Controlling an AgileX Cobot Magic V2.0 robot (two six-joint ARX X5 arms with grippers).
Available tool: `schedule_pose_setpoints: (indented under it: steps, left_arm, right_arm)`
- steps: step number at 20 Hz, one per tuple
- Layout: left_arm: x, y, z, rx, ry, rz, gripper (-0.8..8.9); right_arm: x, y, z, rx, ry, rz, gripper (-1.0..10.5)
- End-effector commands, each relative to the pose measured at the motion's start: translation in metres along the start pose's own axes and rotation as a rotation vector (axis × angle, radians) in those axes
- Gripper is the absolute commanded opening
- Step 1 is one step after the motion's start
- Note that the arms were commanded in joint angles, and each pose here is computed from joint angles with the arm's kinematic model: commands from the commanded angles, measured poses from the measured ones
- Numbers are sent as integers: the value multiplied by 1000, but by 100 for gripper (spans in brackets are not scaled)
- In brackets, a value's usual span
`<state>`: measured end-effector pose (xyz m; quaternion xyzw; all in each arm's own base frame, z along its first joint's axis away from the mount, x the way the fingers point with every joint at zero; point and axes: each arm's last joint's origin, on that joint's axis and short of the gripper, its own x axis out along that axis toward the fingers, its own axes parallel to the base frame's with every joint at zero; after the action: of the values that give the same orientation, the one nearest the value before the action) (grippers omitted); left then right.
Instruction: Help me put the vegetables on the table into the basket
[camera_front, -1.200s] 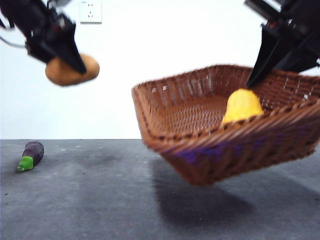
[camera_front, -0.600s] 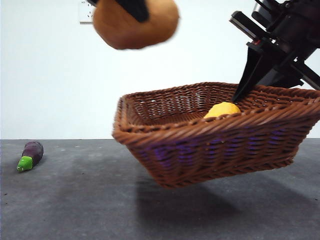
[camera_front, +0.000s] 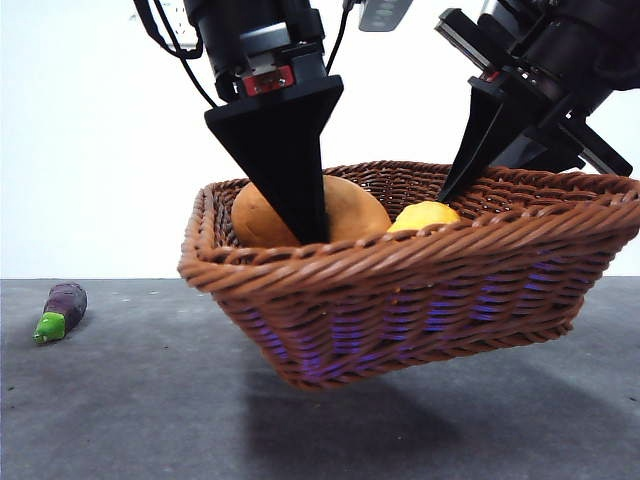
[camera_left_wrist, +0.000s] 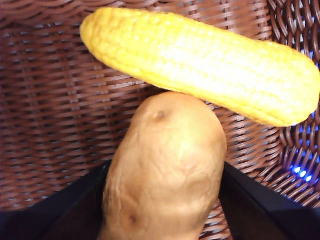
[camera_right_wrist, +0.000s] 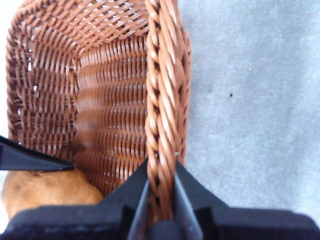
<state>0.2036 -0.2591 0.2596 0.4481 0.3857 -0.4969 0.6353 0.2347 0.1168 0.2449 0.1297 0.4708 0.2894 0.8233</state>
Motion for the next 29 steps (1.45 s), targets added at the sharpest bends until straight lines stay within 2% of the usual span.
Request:
schedule_pose_setpoints:
  steps: [1, 3, 4, 8, 10, 12, 14, 15, 18, 19, 21, 24, 29]
  left_arm:
    - [4, 0, -1, -64, 1, -24, 120]
    - [2, 2, -3, -128, 7, -23, 496]
    - [2, 2, -4, -138, 13, -26, 534]
    - [-10, 3, -8, -188, -10, -8, 534]
    - [-29, 3, -10, -191, -59, 22, 534]
    - [-59, 7, -17, -254, -136, 76, 534]
    - [-94, 16, -27, -386, -217, 171, 534]
    - [-115, 24, -34, -487, -255, 252, 534]
    - [-169, 56, -71, -891, -339, 531, 534]
    - [-181, 68, -86, -987, -357, 580, 534]
    - [-186, 88, -115, -1125, -354, 615, 534]
    - [-168, 123, -155, -1291, -253, 626, 534]
    - [-109, 172, -186, -1393, -99, 582, 534]
  right_arm:
    - [0, 1, 0, 5, -5, 16, -12]
    - [0, 1, 0, 4, -6, 14, -12]
    - [0, 0, 0, 5, -8, 7, -12]
    - [0, 0, 0, 4, -9, 4, -12]
    - [0, 0, 0, 4, -11, -1, -12]
    - [0, 0, 0, 2, -10, -1, -12]
    - [0, 0, 0, 2, -9, -2, -12]
    - [0, 0, 0, 2, -9, -2, -12]
    - [0, 0, -1, -7, -5, -1, -12]
    - [0, 0, -1, -9, -3, 4, -12]
    - [0, 0, -1, -16, -4, 8, -12]
    - [0, 1, 0, -27, -9, 10, -12]
    - [0, 1, 0, -44, -13, 10, -12]
